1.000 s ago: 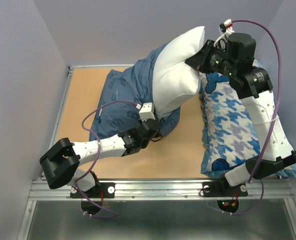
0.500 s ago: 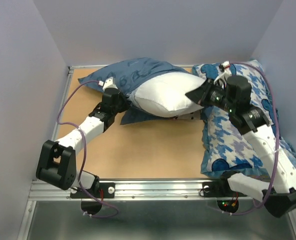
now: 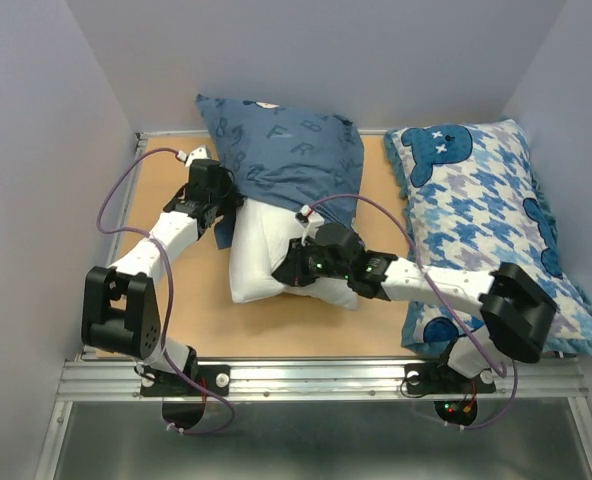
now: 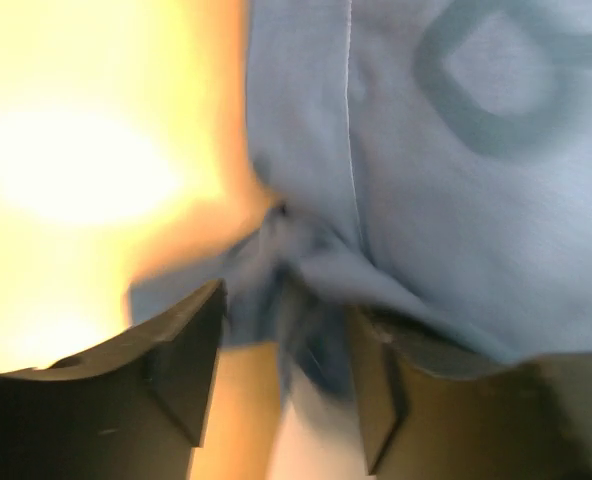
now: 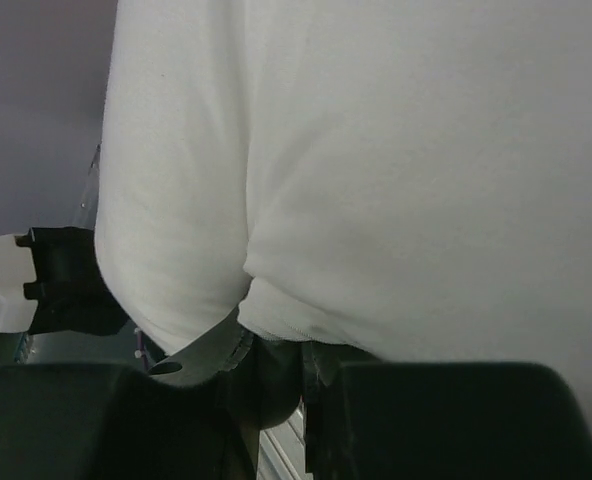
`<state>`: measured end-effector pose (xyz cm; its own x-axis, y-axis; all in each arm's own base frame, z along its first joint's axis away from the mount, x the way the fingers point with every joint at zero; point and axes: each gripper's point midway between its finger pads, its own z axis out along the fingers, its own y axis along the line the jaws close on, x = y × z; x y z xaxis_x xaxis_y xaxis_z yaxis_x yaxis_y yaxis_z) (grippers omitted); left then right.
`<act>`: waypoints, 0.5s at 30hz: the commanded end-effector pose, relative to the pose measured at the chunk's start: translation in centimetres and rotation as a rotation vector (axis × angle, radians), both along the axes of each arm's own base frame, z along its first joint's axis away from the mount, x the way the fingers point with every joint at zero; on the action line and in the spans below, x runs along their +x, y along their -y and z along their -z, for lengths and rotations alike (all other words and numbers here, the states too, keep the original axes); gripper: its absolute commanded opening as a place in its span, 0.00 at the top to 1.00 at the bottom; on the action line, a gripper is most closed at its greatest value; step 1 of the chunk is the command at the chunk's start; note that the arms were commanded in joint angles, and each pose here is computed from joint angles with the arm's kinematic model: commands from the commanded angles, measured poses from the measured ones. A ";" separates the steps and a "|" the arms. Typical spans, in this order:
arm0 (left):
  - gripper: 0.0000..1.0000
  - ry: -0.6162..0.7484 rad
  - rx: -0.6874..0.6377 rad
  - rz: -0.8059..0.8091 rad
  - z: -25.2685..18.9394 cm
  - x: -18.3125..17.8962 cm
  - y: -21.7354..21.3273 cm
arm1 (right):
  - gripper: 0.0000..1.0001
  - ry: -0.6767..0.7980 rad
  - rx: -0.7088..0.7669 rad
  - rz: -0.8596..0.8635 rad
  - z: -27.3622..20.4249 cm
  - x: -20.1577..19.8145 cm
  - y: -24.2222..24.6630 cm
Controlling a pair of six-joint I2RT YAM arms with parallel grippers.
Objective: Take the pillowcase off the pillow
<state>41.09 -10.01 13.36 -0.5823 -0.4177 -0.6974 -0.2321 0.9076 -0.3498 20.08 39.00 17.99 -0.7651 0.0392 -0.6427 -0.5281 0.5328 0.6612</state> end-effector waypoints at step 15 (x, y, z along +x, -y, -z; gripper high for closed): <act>0.28 0.447 -0.147 -0.144 -19.1 -8.5 -3.1 | 0.41 0.319 0.229 -0.172 -10.6 3.1 -8.4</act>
